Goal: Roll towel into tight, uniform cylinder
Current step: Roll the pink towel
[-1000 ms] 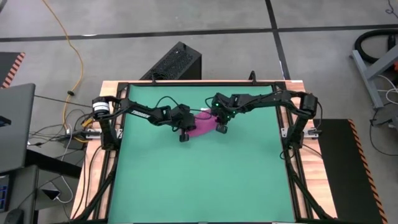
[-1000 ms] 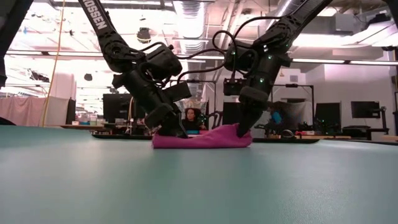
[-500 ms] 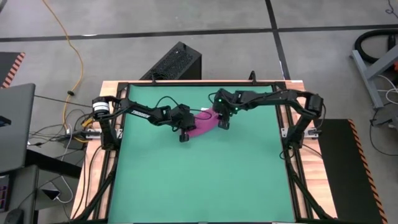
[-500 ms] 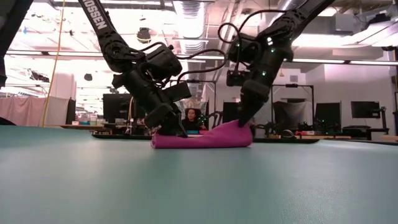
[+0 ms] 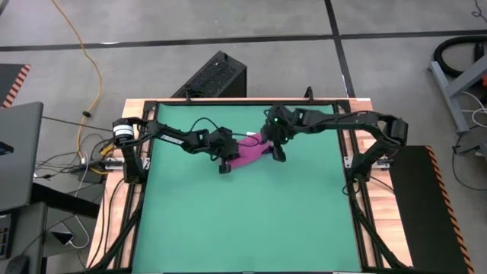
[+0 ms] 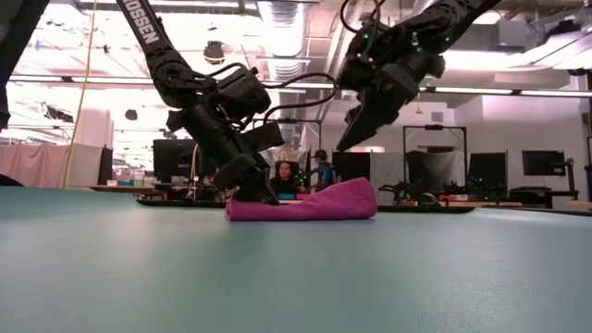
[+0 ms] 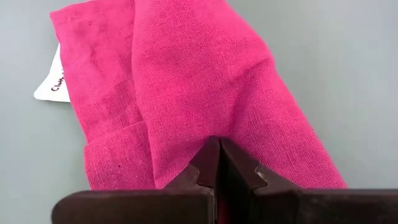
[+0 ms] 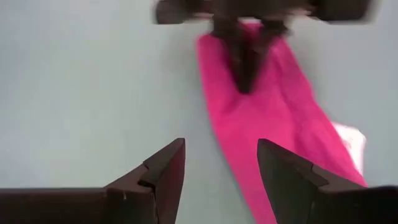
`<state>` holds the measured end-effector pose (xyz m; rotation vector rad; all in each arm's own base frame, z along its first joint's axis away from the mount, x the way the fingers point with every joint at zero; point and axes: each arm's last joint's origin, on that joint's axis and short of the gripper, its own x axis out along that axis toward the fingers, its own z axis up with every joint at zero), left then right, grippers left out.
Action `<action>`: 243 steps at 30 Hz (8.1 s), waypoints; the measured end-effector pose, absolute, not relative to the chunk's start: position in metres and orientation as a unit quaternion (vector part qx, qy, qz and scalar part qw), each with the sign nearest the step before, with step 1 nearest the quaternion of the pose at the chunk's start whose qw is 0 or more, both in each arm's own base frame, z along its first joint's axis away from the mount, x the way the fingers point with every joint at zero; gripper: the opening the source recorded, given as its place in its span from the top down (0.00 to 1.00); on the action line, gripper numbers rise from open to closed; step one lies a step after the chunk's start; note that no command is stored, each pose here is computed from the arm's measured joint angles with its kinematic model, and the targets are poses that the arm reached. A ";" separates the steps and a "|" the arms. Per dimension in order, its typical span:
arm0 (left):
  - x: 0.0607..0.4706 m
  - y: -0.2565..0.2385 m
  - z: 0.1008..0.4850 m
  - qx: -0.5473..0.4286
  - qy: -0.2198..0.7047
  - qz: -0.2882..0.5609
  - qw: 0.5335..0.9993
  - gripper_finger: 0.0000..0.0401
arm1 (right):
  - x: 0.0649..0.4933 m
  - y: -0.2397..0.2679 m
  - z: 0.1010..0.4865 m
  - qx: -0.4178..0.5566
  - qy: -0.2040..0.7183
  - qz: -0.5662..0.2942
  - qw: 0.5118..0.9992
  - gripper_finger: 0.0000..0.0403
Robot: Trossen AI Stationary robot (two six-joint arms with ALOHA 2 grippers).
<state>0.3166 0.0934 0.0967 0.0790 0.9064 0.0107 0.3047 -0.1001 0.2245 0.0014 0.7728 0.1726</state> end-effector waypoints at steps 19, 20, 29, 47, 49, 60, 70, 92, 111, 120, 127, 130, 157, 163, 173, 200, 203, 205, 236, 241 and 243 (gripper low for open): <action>0.314 0.089 0.095 0.037 0.445 -0.053 0.893 1.00 | 0.309 -0.129 0.123 0.038 0.447 0.037 0.893 0.48; 0.313 0.087 0.095 0.032 0.445 -0.068 0.892 1.00 | 0.310 -0.128 0.120 0.039 0.449 0.039 0.892 0.48; 0.315 0.070 0.095 0.132 0.467 -0.100 0.868 1.00 | 0.311 -0.118 0.142 0.046 0.407 0.077 0.909 0.48; 0.309 0.049 0.093 0.505 0.569 -0.054 0.647 1.00 | 0.260 -0.089 0.262 -0.017 0.284 0.077 0.956 0.49; 0.310 0.049 0.093 0.510 0.568 -0.032 0.645 1.00 | 0.259 -0.088 0.264 0.007 0.285 0.071 0.956 0.48; 0.314 0.028 0.097 0.548 0.546 -0.055 0.632 1.00 | 0.286 -0.084 0.222 -0.112 0.356 0.083 0.924 0.55; 0.317 0.018 0.099 0.585 0.531 -0.045 0.612 1.00 | 0.306 -0.140 0.175 -0.121 0.363 -0.032 0.923 0.85; 0.327 0.018 0.107 0.608 0.490 -0.018 0.624 1.00 | 0.326 -0.151 0.143 -0.143 0.380 -0.019 0.914 0.97; 0.332 0.018 0.163 0.533 0.398 0.181 0.724 1.00 | 0.319 -0.127 0.128 -0.004 0.467 -0.151 0.871 0.97; 0.300 0.020 0.198 0.252 0.368 0.071 0.892 1.00 | 0.325 -0.074 0.119 0.044 0.482 -0.183 0.856 0.97; 0.274 0.008 0.184 0.225 0.333 0.096 0.910 1.00 | 0.328 -0.027 0.117 0.075 0.476 -0.224 0.847 0.97; 0.257 0.007 0.175 0.205 0.308 0.117 0.922 1.00 | 0.327 -0.005 0.116 0.079 0.477 -0.229 0.845 0.97; 0.221 0.011 0.172 0.199 0.214 0.049 0.955 0.81 | 0.297 0.091 0.202 -0.161 0.364 -0.038 0.917 0.71; 0.221 0.011 0.171 0.206 0.215 0.047 0.953 0.75 | 0.313 0.086 0.169 -0.142 0.396 -0.058 0.905 0.48; 0.221 0.011 0.170 0.207 0.222 0.051 0.952 0.71 | 0.326 0.073 0.122 -0.142 0.450 -0.103 0.876 0.37; 0.277 0.051 0.150 0.352 0.166 -0.067 0.919 0.73 | 0.316 0.079 0.106 -0.124 0.483 -0.160 0.852 0.89; 0.286 0.066 0.140 0.355 0.191 -0.062 0.913 0.76 | 0.314 0.083 0.105 -0.136 0.487 -0.152 0.849 0.87; 0.292 0.075 0.135 0.357 0.204 -0.057 0.910 0.78 | 0.313 0.085 0.105 -0.146 0.489 -0.144 0.848 0.87; 0.302 0.081 0.119 0.218 0.372 -0.205 0.879 0.82 | 0.294 0.063 0.164 0.014 0.503 -0.102 0.858 0.87; 0.299 0.079 0.118 0.193 0.382 -0.219 0.877 0.82 | 0.298 0.049 0.166 0.080 0.511 -0.069 0.853 0.87; 0.298 0.078 0.117 0.177 0.387 -0.226 0.876 0.82 | 0.299 0.041 0.166 0.110 0.516 -0.060 0.847 0.87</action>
